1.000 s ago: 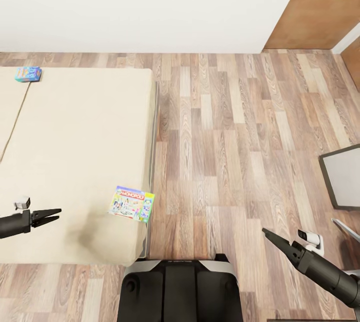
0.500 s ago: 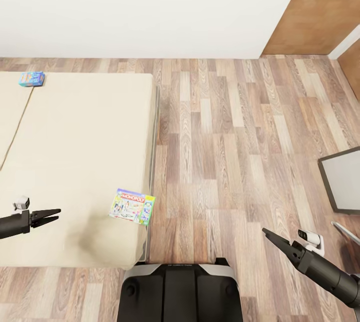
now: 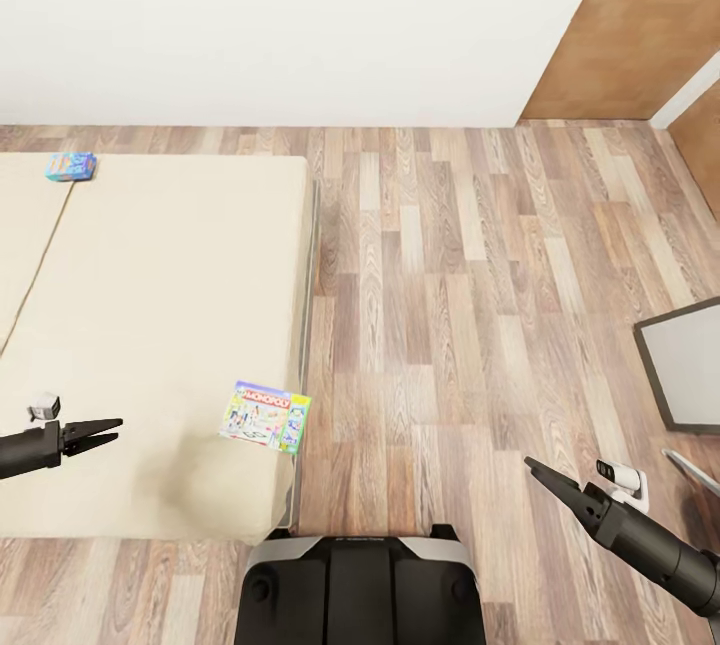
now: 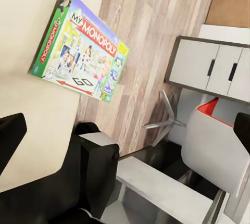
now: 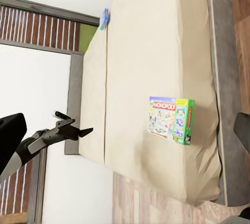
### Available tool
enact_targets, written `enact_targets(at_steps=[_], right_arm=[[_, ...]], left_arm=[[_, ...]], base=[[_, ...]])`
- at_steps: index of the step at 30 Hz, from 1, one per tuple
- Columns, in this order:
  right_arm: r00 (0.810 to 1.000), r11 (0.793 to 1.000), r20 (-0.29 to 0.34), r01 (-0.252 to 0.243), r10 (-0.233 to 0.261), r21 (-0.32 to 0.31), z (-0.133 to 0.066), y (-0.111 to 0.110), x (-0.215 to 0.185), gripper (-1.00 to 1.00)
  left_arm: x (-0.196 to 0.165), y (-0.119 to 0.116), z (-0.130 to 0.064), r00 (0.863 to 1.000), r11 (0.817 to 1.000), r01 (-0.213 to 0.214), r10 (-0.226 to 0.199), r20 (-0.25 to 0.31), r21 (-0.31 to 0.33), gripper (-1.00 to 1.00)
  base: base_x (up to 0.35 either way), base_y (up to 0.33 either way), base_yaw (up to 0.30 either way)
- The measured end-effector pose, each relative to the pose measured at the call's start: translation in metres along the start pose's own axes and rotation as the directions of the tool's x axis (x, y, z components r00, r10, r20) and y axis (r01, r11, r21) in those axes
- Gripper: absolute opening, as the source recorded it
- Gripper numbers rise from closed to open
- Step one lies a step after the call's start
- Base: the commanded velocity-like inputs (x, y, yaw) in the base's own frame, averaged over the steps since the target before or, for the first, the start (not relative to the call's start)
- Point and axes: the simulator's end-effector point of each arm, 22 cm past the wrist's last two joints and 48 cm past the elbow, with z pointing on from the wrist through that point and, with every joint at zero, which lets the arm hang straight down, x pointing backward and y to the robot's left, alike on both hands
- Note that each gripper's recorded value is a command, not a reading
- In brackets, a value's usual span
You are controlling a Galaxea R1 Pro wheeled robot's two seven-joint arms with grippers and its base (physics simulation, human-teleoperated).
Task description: Put all the toys in the child's room - the three board games (two on the bed and one on the table), the two jigsaw puzzles on the table, and the tennis ball on the table - inside the toy box on the table in the child's room.
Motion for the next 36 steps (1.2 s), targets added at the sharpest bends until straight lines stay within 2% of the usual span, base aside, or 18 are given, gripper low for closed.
enact_targets(at_steps=[36], right_arm=[[0.998,0.998,0.029,0.048,-0.047,-0.035,-0.003,0.023,-0.014,1.00]], left_arm=[[-0.012,-0.025,-0.011,0.998,0.999,-0.049,0.049,0.034,0.023,1.00]], base=[[-0.001,0.000,0.000]])
